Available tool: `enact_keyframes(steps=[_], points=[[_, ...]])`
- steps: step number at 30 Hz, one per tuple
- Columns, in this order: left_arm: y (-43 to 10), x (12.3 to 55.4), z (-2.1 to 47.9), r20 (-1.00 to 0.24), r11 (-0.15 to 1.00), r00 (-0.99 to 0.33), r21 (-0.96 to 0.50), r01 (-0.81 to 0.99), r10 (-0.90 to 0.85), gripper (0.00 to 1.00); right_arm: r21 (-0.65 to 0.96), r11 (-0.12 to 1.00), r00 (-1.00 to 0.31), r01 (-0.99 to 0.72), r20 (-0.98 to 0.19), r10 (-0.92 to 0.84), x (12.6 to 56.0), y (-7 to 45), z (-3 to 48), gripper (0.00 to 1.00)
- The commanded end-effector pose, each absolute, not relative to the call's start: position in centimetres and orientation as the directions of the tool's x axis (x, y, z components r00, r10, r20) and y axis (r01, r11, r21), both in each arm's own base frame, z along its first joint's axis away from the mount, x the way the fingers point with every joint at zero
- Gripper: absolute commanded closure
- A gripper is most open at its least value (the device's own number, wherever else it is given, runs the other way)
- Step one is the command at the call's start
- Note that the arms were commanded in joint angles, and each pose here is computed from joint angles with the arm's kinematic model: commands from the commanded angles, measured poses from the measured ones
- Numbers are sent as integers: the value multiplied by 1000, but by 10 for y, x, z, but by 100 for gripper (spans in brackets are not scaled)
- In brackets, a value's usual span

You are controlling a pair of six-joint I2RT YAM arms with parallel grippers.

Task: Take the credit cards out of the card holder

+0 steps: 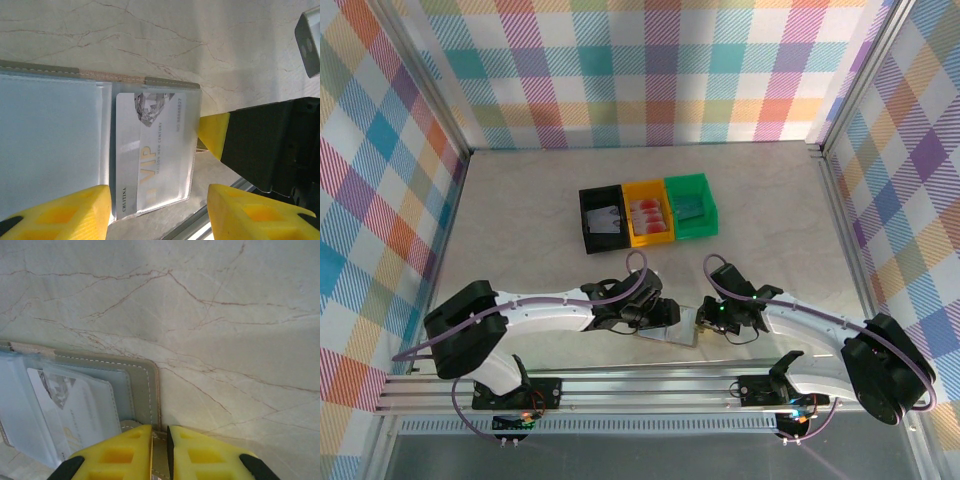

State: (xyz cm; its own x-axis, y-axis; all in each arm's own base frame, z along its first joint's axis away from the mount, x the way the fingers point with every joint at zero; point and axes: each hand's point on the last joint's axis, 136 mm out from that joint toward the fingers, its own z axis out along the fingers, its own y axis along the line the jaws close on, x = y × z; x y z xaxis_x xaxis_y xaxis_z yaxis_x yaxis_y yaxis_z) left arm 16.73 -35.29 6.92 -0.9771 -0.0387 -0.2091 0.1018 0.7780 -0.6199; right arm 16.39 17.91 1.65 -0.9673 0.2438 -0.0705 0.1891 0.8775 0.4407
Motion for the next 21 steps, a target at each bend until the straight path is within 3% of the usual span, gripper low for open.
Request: enact_keyframes(steps=[1, 9, 21], points=[[-354, 162, 59, -191, 777, -981, -622, 95, -34, 47, 394, 894, -965, 213, -56, 255, 156, 169, 4, 82], [-351, 160, 43, -172, 791, -984, -607, 73, -40, 47, 397, 892, -964, 218, -52, 259, 156, 170, 1, 82], [-356, 161, 36, -165, 781, -985, -621, 59, -57, 55, 407, 888, -965, 214, -54, 257, 156, 172, -1, 83]])
